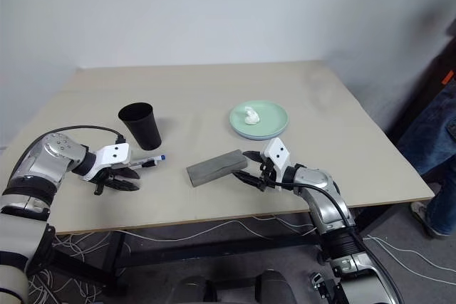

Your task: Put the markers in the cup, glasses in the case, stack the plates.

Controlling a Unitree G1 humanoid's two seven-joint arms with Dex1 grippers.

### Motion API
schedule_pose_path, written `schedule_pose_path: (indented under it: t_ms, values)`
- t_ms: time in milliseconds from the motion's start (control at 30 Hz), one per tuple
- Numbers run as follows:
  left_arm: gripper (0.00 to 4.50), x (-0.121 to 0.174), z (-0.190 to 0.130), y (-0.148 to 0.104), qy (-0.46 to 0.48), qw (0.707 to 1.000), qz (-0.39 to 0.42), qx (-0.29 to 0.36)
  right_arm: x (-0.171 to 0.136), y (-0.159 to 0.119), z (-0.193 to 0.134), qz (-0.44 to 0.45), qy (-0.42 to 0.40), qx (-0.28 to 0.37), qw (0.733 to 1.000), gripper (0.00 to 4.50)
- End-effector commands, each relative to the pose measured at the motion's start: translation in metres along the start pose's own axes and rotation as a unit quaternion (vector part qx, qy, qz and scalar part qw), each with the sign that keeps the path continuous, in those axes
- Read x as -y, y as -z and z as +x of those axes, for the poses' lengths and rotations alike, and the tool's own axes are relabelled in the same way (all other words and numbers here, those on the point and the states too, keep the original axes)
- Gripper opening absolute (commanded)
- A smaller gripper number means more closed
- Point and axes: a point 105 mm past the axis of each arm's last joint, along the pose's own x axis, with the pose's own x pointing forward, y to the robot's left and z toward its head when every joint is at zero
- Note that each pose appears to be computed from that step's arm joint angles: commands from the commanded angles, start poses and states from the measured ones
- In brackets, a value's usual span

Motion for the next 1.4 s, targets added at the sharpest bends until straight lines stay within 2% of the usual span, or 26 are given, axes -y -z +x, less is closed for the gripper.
schedule_pose_path:
  t_ms: [33,100,200,333,433,467,533,667,767,900,1400]
  values:
    - [0.44,-0.002,-0.001,0.004,-0.003,1.0,-0.005,-0.013,0.003,-0.016,-0.003,-0.026,0.009,0.024,0.999,3.37]
    - [0.02,-0.004,-0.003,0.002,-0.008,1.0,-0.007,-0.006,0.003,-0.016,-0.002,-0.026,0.01,0.023,0.999,3.37]
    - [0.02,-0.006,-0.006,0.001,-0.014,1.0,-0.007,-0.003,0.003,-0.016,-0.001,-0.026,0.009,0.023,0.999,3.37]
    - [0.02,-0.011,-0.012,-0.013,-0.025,0.998,-0.02,0.049,0.004,-0.015,0.001,-0.027,0.008,0.022,0.999,3.37]
    - [0.02,-0.015,-0.019,-0.018,-0.029,0.997,-0.034,0.063,0.005,-0.016,0.003,-0.029,0.008,0.022,0.999,3.37]
    - [0.42,-0.016,-0.022,-0.02,-0.028,0.997,-0.038,0.067,0.006,-0.016,0.004,-0.029,0.008,0.023,0.999,3.37]
    - [0.92,-0.02,-0.029,-0.022,-0.035,0.997,-0.037,0.066,0.007,-0.017,0.006,-0.031,0.008,0.024,0.999,3.37]
    - [2.33,-0.034,-0.043,-0.032,-0.06,0.996,-0.033,0.053,0.011,-0.021,0.01,-0.032,0.007,0.025,0.999,3.37]
    - [2.33,-0.039,-0.052,-0.04,-0.055,0.996,-0.041,0.048,0.011,-0.022,0.012,-0.032,0.001,0.023,0.999,3.37]
    - [2.33,-0.041,-0.053,-0.036,-0.049,0.997,-0.05,0.01,0.011,-0.022,0.014,-0.032,-0.009,0.015,0.999,3.37]
    - [2.33,-0.036,-0.014,-0.031,-0.028,0.997,-0.071,-0.028,0.011,-0.014,0.008,-0.026,-0.018,-0.01,0.999,3.37]
